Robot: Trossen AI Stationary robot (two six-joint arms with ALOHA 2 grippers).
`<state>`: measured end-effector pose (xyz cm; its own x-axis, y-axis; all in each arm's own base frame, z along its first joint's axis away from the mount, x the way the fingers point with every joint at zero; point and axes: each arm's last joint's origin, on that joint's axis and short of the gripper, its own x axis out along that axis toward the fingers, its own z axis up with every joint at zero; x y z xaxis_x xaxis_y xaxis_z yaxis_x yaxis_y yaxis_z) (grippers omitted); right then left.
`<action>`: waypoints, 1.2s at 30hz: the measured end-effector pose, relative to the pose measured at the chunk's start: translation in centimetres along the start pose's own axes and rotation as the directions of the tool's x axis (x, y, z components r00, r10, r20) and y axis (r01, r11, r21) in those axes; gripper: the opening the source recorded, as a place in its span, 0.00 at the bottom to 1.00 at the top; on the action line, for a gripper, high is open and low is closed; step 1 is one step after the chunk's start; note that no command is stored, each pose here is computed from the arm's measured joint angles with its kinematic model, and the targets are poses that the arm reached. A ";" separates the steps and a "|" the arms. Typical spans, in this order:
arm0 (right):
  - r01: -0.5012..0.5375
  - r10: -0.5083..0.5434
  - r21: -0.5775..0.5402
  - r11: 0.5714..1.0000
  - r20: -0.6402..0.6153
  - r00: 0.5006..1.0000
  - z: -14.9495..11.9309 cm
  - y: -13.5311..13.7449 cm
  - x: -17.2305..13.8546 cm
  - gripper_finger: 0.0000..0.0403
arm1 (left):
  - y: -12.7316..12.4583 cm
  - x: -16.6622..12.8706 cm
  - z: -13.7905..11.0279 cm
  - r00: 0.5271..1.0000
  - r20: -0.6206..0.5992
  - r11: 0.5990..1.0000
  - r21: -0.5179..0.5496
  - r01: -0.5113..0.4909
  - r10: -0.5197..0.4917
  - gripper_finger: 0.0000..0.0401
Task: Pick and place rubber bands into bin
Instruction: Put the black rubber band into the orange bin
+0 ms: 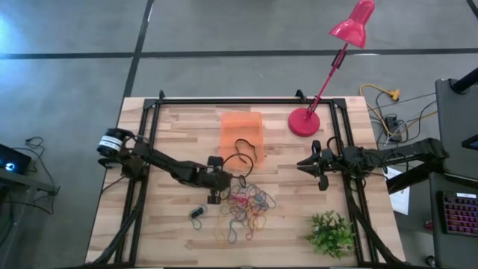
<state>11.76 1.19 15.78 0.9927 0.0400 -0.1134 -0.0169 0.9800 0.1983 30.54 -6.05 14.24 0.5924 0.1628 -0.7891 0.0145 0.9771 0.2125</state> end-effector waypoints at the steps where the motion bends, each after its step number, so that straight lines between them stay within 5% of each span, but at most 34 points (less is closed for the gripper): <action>1: 0.000 0.000 0.000 1.000 0.000 1.000 0.0 0.0 0.0 0.15 | 0.0 -0.2 0.2 1.000 0.012 1.000 -0.003 0.006 -0.005 0.00; 11: 0.008 -0.008 -0.003 1.000 -0.035 0.999 -0.3 -0.1 0.2 0.15 | 0.0 -1.2 0.6 0.997 0.047 0.997 -0.038 0.064 -0.062 0.00; 16: 0.015 -0.014 0.014 1.000 -0.064 0.998 -0.6 -0.1 0.4 0.15 | -0.4 -1.2 0.4 0.982 0.036 0.981 -0.056 0.188 -0.186 0.03; 36: 0.021 -0.018 0.038 0.999 -0.082 0.996 -0.8 -0.1 0.6 0.15 | -0.5 -0.7 0.0 0.982 0.012 0.979 -0.077 0.188 -0.188 0.08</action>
<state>12.23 1.24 14.93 0.9797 0.0381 -0.1966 0.0089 0.9725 0.2329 30.13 -6.64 14.65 0.5886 -0.0253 -0.8080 0.0634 0.9979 0.0148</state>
